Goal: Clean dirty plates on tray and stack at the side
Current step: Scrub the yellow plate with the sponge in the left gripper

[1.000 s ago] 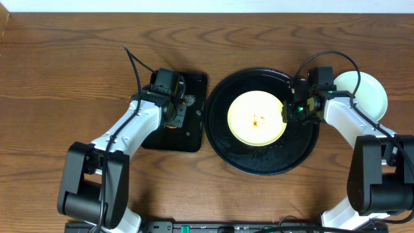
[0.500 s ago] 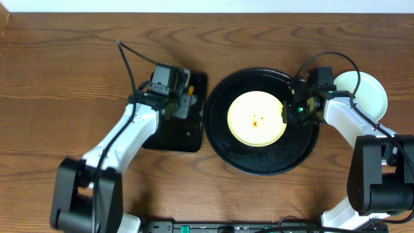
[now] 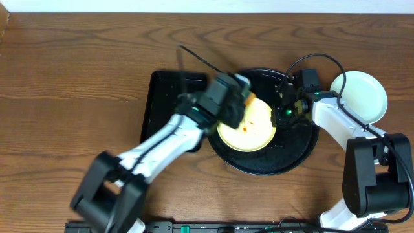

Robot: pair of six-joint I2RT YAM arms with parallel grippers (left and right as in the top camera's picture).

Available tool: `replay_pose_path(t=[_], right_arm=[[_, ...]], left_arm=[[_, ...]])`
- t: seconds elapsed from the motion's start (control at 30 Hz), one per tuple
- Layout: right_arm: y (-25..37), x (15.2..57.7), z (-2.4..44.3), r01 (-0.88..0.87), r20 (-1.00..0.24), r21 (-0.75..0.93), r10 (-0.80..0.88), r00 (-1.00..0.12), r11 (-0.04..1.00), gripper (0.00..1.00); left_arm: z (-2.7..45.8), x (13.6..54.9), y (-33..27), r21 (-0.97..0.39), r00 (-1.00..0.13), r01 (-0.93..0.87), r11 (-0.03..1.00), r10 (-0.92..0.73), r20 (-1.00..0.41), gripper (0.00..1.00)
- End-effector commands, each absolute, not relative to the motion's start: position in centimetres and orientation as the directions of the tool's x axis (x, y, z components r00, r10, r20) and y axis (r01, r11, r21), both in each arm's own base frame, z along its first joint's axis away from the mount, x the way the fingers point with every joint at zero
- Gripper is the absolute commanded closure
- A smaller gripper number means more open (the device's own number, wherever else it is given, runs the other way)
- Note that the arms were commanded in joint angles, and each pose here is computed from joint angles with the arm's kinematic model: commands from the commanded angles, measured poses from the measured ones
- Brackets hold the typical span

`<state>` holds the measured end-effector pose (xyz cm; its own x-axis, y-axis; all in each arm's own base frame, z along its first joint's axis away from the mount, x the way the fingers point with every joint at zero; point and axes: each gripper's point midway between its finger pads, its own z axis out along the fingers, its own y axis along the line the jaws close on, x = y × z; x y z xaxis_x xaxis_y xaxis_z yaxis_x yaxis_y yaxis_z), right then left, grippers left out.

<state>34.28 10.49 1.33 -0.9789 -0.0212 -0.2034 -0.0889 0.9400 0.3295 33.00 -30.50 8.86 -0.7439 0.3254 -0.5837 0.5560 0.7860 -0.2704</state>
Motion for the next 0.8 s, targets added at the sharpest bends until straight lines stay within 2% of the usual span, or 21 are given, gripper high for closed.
replay_pose_path(t=[0.0,0.17,0.27,0.5,0.67,0.77], right_arm=[[11.2,34.4,1.7,-0.069,-0.201,0.338,0.0,-0.98,0.939,0.99],[11.3,34.0,1.6,-0.069,-0.187,0.336,-0.005,-0.982,0.939,0.99],[11.3,33.9,1.6,-0.068,-0.185,0.336,-0.005,-0.983,0.939,0.99],[11.2,33.7,1.5,-0.065,-0.173,0.336,-0.006,-0.985,0.94,0.99],[11.2,33.6,1.5,-0.065,-0.173,0.336,-0.006,-0.985,0.94,0.99],[11.2,33.6,1.5,-0.065,-0.173,0.335,-0.007,-0.985,0.94,0.99]], left_arm=[[6.4,31.4,-32.5,-0.313,-0.786,0.535,0.784,0.327,-0.525,0.93],[3.3,28.7,-35.1,-0.311,-0.778,0.581,0.752,0.4,-0.485,0.92],[2.1,28.6,-35.3,-0.281,-0.774,0.583,0.762,0.416,-0.477,0.92],[-0.3,33.3,-29.9,-0.067,-0.793,0.443,0.894,0.356,-0.495,0.92],[-0.9,36.0,-25.9,-0.061,-0.837,0.343,0.937,0.276,-0.474,0.92],[-0.7,36.0,-24.9,-0.108,-0.863,0.326,0.939,0.249,-0.439,0.92]])
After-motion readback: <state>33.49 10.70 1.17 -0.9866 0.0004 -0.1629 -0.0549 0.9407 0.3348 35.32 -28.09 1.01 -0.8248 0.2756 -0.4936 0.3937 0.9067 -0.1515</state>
